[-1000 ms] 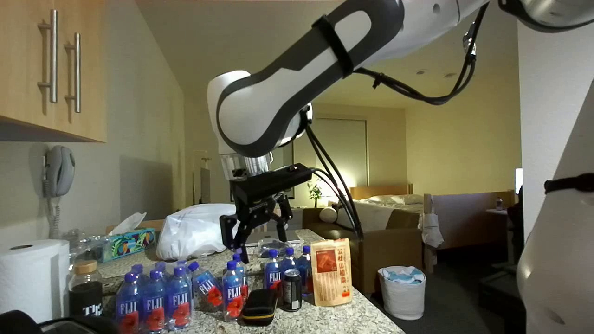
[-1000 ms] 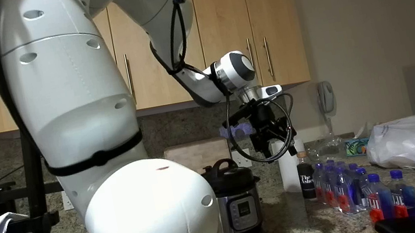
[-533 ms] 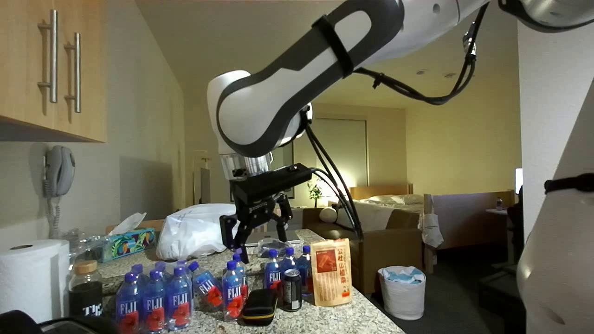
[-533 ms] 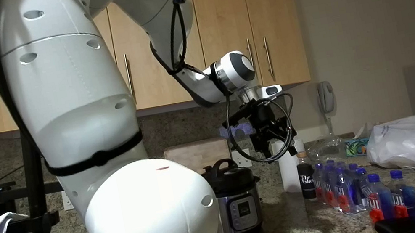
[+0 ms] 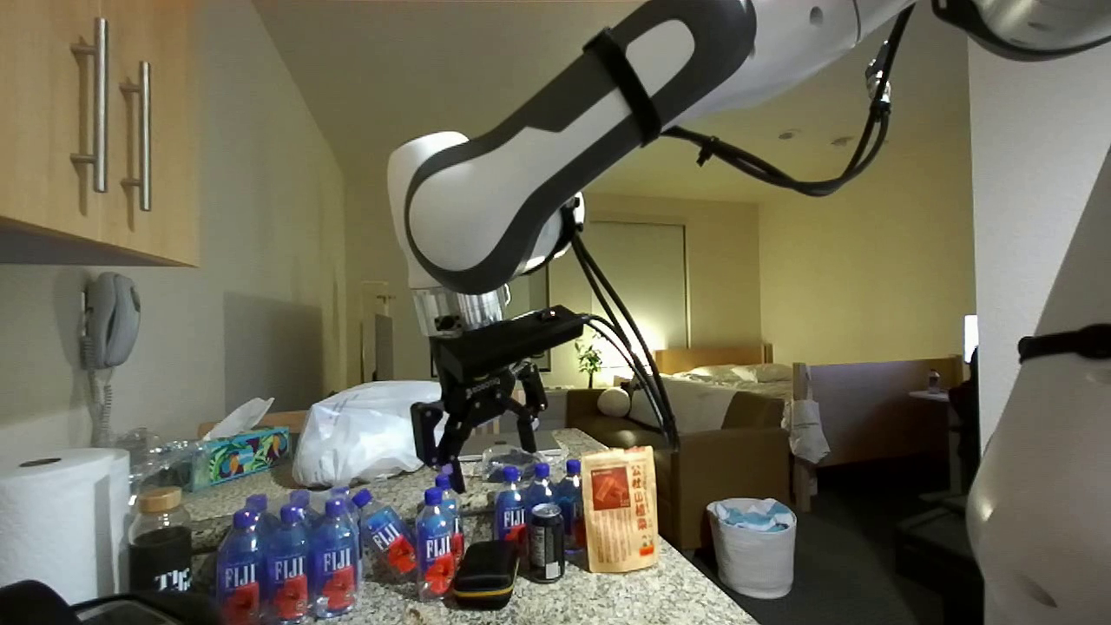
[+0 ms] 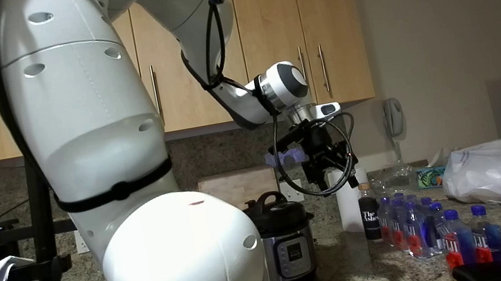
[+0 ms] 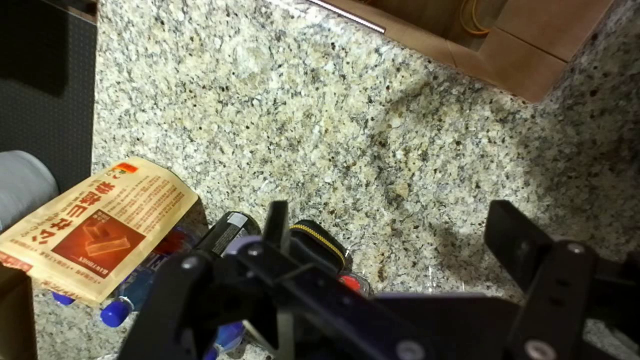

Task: Remove the lid from the cooker

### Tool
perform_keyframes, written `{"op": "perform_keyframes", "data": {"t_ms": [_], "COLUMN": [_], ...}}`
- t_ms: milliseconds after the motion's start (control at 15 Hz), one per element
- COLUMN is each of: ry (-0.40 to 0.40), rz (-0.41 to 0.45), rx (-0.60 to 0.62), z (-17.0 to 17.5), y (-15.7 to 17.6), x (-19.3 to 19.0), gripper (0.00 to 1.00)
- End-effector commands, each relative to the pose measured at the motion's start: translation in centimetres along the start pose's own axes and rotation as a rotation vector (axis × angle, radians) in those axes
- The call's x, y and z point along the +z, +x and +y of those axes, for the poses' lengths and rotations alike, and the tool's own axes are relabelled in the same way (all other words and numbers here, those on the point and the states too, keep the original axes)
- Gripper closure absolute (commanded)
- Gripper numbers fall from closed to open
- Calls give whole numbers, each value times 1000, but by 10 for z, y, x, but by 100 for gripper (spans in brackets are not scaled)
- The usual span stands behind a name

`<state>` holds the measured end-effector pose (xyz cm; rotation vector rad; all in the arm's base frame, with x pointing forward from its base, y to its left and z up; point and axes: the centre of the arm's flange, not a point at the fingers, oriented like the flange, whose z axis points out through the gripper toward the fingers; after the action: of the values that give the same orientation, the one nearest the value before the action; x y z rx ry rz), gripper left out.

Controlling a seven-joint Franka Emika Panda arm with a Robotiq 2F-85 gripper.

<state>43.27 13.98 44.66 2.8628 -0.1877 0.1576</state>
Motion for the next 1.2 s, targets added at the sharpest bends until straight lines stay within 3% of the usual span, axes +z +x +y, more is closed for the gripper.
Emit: {"op": "perform_keyframes", "data": {"t_ms": [0,200,667,733,867,1133], "ry": [11,54,355,394,455,587], "rz": [1,43,188,218,278,330], "rx": [0,-38,-131,-158,-209,-310], "z": [0,-2,-19,31,49,117], "y": [0,1,7,61,81,140], "x": [0,-2,-19,-45,-58,-100], "gripper": [0,0,0,0,0,0]}}
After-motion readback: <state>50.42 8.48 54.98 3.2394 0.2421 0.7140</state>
